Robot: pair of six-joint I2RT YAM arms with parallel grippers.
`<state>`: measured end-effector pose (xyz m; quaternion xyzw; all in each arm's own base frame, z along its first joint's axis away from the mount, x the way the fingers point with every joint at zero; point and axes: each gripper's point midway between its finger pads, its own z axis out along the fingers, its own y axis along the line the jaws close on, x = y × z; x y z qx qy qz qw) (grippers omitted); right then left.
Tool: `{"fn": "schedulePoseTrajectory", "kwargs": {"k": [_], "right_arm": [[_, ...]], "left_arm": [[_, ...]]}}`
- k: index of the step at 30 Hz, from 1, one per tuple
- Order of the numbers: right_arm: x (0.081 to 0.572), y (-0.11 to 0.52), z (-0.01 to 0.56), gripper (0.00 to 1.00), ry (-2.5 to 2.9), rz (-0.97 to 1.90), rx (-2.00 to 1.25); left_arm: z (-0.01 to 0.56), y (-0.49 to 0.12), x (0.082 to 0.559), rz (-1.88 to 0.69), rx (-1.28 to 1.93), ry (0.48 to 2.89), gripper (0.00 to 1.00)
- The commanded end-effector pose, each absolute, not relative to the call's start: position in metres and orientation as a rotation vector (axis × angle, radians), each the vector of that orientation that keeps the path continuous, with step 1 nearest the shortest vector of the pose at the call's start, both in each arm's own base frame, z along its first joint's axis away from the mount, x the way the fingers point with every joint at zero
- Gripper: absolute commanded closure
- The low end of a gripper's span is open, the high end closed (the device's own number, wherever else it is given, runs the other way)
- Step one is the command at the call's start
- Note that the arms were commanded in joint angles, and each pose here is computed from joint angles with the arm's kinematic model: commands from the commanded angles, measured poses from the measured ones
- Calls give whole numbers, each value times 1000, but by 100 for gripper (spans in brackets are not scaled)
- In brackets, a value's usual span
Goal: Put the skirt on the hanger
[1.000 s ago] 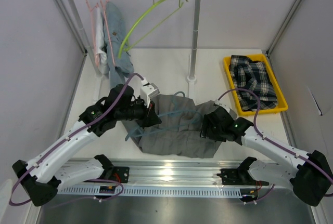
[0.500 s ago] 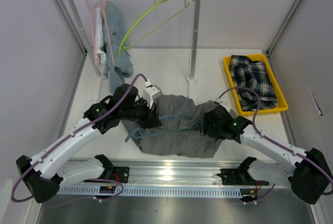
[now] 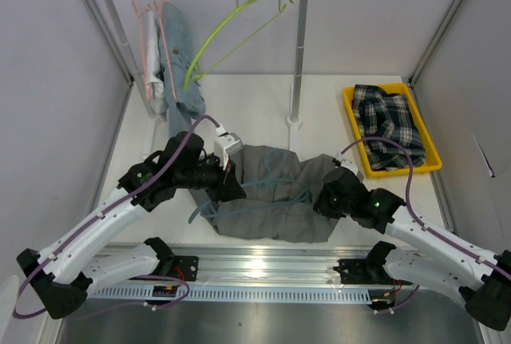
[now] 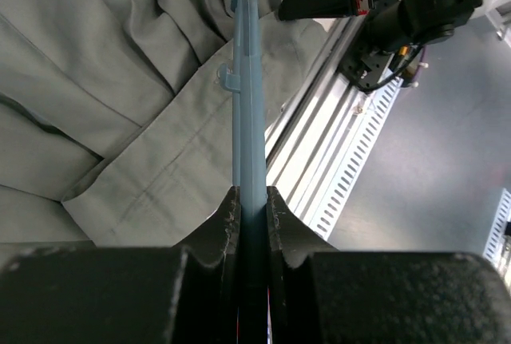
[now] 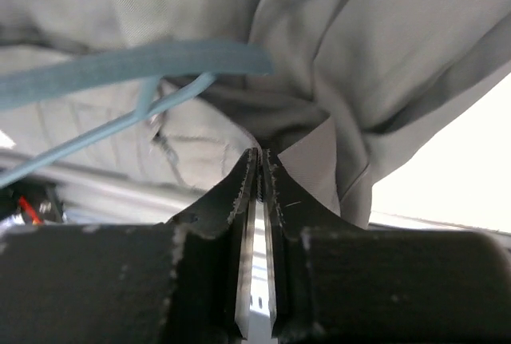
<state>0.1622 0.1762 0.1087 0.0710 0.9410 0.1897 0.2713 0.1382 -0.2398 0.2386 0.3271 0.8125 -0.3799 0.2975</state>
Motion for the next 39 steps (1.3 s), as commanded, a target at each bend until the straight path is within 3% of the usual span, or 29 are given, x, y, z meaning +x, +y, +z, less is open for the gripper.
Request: {"fn": "schedulePoseTrajectory", "kwargs": {"k": [1,15,20,23,26,31,39], "right_arm": [[140,185,113,90,2561,565,155],[52,175,61,88,2701,424,113],[46,166,58,65,2688,400,182],[51,163,66,43,2652,403,211],[58,164,78,31,2605,426,236],[65,169,78,38,2590,404,223],[62,169,82,38,2604,323,149]], "left_arm": [[252,-241,126,-1088,879,2131,100],[244,-217,92,-1112,884,2246,100],[227,-211,70,-1155,901,2320,100],[226,-213,64,-1206,906,2297,100],[225,-211,64,-1195,896,2289,100],[232,-216,71,-1195,876,2246,100],[227,-220,83,-1156,856,2248,100]]}}
